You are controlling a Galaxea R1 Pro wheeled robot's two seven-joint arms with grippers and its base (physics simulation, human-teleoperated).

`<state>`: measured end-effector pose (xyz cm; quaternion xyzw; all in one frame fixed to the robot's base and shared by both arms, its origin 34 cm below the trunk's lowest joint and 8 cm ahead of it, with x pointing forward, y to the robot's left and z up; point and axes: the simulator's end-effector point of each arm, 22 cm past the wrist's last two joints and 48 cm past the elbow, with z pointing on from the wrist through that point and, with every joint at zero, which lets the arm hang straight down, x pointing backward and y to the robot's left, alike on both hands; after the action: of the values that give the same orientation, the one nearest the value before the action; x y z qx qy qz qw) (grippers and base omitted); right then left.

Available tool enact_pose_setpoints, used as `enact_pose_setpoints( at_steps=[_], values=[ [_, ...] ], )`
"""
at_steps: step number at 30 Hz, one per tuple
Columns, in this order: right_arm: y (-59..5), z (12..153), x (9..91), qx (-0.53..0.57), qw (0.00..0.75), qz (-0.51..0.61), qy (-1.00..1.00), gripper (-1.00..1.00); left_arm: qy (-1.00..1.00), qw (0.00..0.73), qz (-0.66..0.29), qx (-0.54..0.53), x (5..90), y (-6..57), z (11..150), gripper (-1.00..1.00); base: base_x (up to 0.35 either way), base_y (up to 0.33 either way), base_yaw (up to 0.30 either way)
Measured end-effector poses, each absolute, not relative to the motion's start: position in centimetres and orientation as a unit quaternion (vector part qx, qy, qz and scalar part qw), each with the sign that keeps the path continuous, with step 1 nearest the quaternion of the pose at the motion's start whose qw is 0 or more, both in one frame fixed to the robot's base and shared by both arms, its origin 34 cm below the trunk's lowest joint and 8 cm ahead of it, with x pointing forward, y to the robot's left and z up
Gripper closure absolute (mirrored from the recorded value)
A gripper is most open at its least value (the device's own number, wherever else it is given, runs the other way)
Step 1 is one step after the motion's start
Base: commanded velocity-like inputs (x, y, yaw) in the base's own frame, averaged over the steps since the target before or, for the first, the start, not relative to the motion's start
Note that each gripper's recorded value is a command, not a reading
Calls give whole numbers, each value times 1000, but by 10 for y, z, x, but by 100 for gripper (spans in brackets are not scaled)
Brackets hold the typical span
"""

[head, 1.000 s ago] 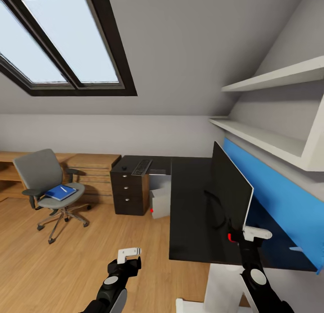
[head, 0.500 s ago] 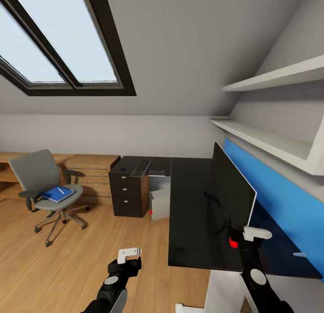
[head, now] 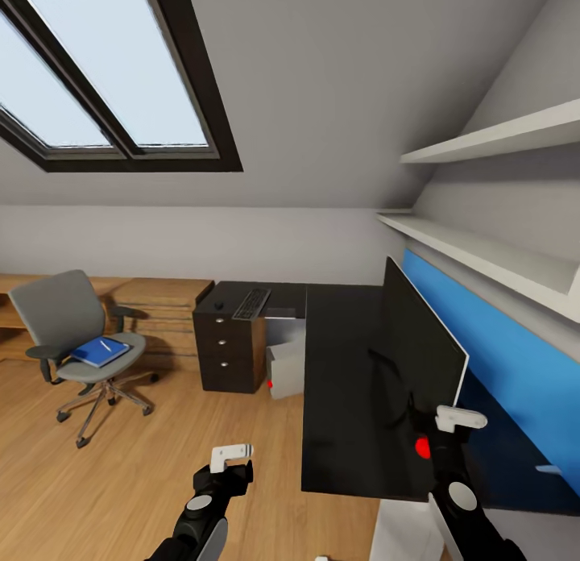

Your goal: In the bedroom, organize the workspace by keeping the computer under the desk, ensuring the monitor is on the desk, placing the keyboard on the desk next to the monitor, placing the mouse on the desk next to the keyboard, moving the folder from the swivel chair onto the desk next to the mouse, stacking the notebook on top of the folder with the pen on top of the notebook, and positioning the swivel chair next to the desk.

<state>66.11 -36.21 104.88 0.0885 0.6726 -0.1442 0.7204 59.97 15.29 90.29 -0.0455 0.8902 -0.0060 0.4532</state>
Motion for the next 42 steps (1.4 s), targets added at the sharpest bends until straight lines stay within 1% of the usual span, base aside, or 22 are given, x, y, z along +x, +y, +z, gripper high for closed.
enact_pose_setpoints(
  at_steps=[16,28,33,42],
  values=[
    [-361,1049,661,87,721,-143,673,-100,890,453,-6,-45,600,153,903,-100,8,0,0],
    [-360,1051,661,87,725,-142,669,-100,891,452,-6,-45,600,153,902,-100,-66,33,0],
    [-361,1050,661,87,725,-143,669,-100,891,452,-6,-45,600,153,902,-100,-213,1,0],
    [-362,1050,661,91,723,-145,669,-100,891,452,-7,-45,600,153,902,-100,-317,0,0]
  ],
)
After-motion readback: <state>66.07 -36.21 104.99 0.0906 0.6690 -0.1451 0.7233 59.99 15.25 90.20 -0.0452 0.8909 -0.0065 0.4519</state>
